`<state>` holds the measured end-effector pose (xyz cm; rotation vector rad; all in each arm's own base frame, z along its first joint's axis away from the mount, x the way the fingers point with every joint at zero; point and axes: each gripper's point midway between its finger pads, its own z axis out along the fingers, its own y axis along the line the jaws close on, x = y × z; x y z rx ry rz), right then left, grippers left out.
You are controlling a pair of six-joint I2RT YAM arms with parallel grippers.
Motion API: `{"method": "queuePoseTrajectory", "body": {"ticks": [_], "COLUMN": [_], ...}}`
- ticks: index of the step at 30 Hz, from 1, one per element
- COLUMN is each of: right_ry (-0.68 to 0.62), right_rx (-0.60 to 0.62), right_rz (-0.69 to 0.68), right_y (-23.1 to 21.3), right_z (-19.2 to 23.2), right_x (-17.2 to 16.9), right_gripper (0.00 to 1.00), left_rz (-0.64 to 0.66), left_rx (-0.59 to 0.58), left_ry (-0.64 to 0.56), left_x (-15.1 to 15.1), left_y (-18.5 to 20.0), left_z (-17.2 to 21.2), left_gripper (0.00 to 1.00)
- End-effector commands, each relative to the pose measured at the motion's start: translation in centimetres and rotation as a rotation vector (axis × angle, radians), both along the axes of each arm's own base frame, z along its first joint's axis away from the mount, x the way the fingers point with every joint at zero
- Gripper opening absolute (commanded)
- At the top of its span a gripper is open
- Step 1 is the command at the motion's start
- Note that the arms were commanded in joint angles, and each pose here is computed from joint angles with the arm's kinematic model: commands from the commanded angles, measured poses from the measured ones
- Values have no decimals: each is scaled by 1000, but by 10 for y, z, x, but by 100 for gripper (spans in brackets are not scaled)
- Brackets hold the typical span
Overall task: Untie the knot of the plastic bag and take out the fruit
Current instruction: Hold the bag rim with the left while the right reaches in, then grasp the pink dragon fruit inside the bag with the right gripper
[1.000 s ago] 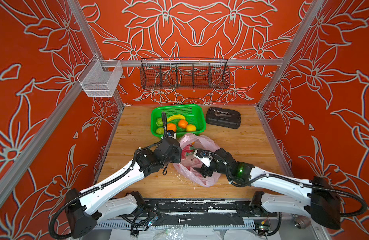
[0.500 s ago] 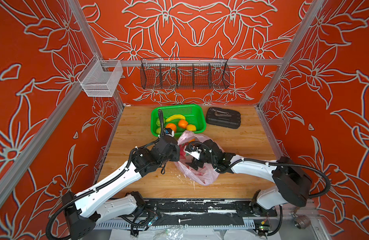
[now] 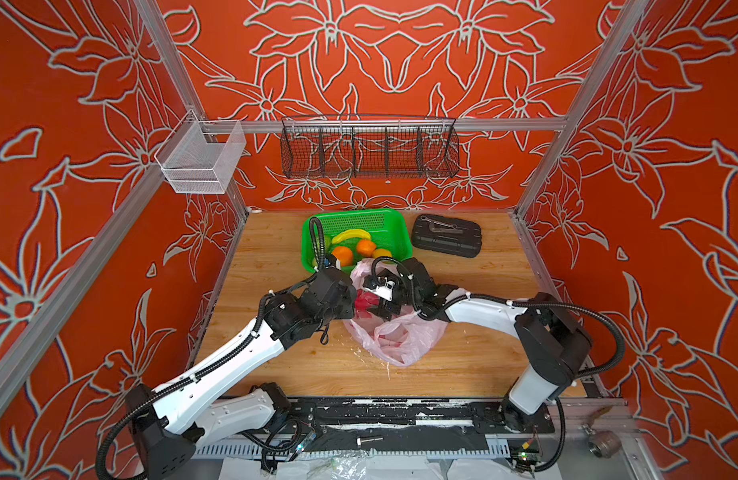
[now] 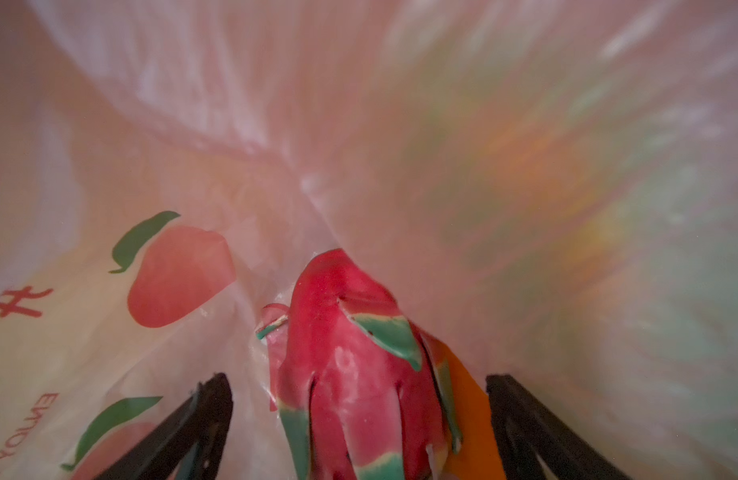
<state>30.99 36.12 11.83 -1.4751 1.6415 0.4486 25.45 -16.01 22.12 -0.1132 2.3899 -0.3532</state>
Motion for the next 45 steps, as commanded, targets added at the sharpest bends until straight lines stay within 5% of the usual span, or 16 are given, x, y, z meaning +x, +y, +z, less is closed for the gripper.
{"method": "queuePoseTrajectory", "body": {"ticks": [1, 17, 25, 32, 45], "right_ry": [-2, 62, 86, 16, 63], "right_rx": [-28, -223, -263, -140, 232], "right_rz": [70, 42, 81, 114, 34], "right_y": [7, 3, 2, 9, -10], "right_z": [-5, -66, -67, -18, 80], "right_x": [-1, 17, 12, 4, -43], "right_gripper": [97, 96, 83, 58, 52], "left_rz": [44, 42, 47, 32, -39], "left_rx": [-15, -13, -16, -26, -126], "left_ry": [-16, 2, 14, 18, 20], "left_x": [1, -4, -2, 2, 11], "left_y": [10, 20, 20, 13, -19], "left_z": [12, 11, 8, 6, 3], "left_gripper": [0, 0, 0, 1, 13]}}
